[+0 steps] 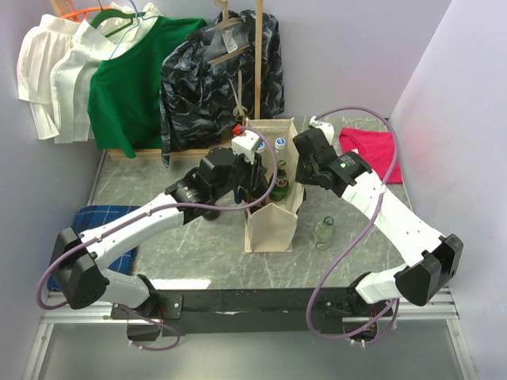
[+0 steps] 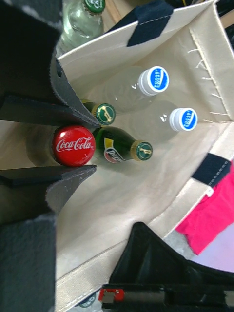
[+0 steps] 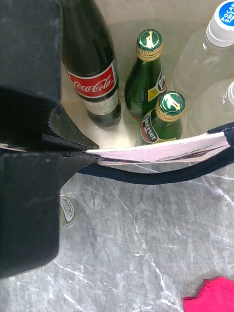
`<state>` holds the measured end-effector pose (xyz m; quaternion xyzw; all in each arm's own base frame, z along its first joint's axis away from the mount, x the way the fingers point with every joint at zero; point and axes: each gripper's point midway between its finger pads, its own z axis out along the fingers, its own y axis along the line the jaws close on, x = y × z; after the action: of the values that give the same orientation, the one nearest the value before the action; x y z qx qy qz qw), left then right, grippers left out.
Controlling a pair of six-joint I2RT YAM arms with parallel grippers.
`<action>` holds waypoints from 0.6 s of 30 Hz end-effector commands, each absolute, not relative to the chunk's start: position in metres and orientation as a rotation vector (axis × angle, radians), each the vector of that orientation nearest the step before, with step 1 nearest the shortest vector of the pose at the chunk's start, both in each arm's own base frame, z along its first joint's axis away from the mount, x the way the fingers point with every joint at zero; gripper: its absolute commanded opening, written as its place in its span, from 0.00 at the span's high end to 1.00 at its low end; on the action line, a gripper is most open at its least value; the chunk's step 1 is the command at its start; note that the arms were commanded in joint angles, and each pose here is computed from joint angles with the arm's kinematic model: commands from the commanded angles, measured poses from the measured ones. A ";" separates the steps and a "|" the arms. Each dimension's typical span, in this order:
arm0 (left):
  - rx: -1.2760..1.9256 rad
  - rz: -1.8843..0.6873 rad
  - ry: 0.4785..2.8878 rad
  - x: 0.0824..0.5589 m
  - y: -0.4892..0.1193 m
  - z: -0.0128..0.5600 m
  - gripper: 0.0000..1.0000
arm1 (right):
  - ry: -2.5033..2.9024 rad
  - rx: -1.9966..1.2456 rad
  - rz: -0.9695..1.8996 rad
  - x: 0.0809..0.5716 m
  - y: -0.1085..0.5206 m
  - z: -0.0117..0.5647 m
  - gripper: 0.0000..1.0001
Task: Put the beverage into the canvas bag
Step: Place the drink in the canvas bag.
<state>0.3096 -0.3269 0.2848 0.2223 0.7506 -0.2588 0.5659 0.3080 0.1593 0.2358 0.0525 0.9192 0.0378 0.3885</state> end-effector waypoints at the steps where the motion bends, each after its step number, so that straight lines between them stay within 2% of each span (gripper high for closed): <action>1: 0.380 -0.758 1.472 0.310 -0.332 0.383 0.99 | 2.286 0.144 0.120 0.312 0.161 0.258 1.00; 11: 0.373 -0.764 1.509 0.309 -0.331 0.371 0.98 | 2.285 0.144 0.119 0.311 0.160 0.257 1.00; 17: 0.378 -0.756 1.515 0.307 -0.329 0.367 0.76 | 2.288 0.142 0.125 0.310 0.160 0.256 1.00; 18: 0.379 -0.755 1.516 0.307 -0.329 0.366 0.75 | 2.286 0.144 0.125 0.310 0.160 0.256 1.00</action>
<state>0.3105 -0.3280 0.2814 0.2128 0.7493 -0.2652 0.5683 0.3079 0.1593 0.2360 0.0524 0.9194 0.0374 0.3879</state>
